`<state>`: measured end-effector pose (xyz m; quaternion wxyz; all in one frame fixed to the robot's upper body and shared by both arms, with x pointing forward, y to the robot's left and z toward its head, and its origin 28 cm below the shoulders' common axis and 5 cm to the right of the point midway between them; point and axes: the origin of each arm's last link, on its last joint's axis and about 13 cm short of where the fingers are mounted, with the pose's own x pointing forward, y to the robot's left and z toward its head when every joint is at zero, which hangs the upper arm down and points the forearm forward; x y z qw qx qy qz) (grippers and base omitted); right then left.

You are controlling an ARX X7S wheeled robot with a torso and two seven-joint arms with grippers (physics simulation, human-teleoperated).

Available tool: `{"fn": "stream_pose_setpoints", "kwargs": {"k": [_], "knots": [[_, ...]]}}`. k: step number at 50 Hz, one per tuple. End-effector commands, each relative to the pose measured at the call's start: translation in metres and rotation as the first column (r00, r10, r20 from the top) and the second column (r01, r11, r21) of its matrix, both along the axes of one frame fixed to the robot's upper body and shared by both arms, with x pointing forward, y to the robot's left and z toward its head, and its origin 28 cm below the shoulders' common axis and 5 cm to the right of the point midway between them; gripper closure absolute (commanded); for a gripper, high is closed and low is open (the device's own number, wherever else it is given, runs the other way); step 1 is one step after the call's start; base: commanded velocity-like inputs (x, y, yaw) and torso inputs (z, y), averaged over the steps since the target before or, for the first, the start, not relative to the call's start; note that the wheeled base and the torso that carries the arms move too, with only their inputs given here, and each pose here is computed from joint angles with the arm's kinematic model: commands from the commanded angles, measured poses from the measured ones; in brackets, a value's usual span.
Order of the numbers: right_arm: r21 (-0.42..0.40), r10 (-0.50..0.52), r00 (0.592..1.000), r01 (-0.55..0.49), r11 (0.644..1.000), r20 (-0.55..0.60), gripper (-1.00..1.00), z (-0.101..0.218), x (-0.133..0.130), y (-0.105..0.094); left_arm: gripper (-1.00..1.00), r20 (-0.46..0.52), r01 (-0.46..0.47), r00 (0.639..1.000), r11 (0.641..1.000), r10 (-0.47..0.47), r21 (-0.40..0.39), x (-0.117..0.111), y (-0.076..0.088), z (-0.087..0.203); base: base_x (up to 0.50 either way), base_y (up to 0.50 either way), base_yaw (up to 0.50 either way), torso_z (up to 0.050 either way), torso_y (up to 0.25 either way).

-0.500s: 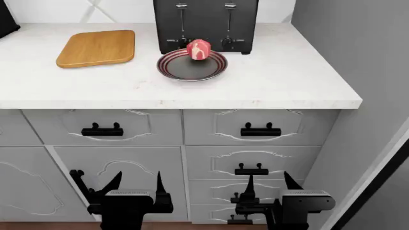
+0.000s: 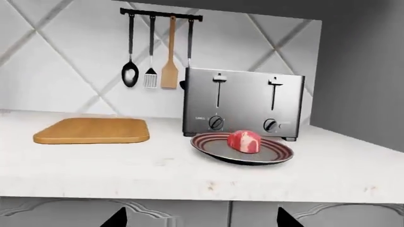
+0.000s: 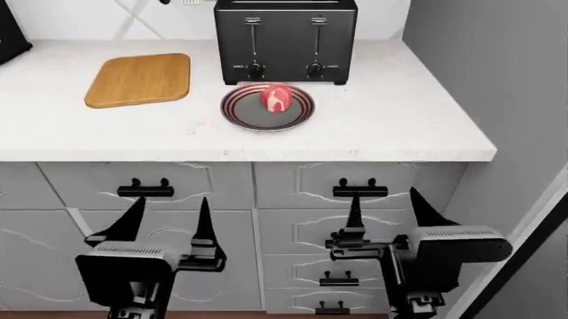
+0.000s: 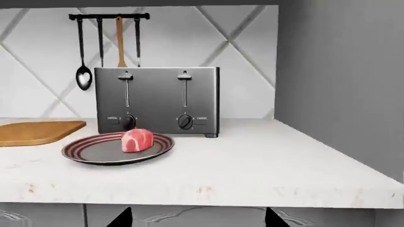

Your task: Pick the steak from the plate and place it on the cutting board. Then pick the condiment bottle from the cabinet and place it next to the cutting board.

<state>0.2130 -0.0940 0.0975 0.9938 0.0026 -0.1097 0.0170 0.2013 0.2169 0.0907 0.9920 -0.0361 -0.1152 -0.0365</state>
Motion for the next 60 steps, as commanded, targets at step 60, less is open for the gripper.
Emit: {"fn": "stream_pose_setpoints", "kwargs": {"k": [60], "knots": [[-0.122, 0.086, 0.943, -0.050, 0.991, 0.320, -1.00, 0.116, -0.057, 0.009, -1.00, 0.274, -0.025, 0.962, 0.997, 0.006, 0.068, -0.018, 0.005, 0.111, 0.12, 0.37, 0.00, 0.013, 0.000]]}}
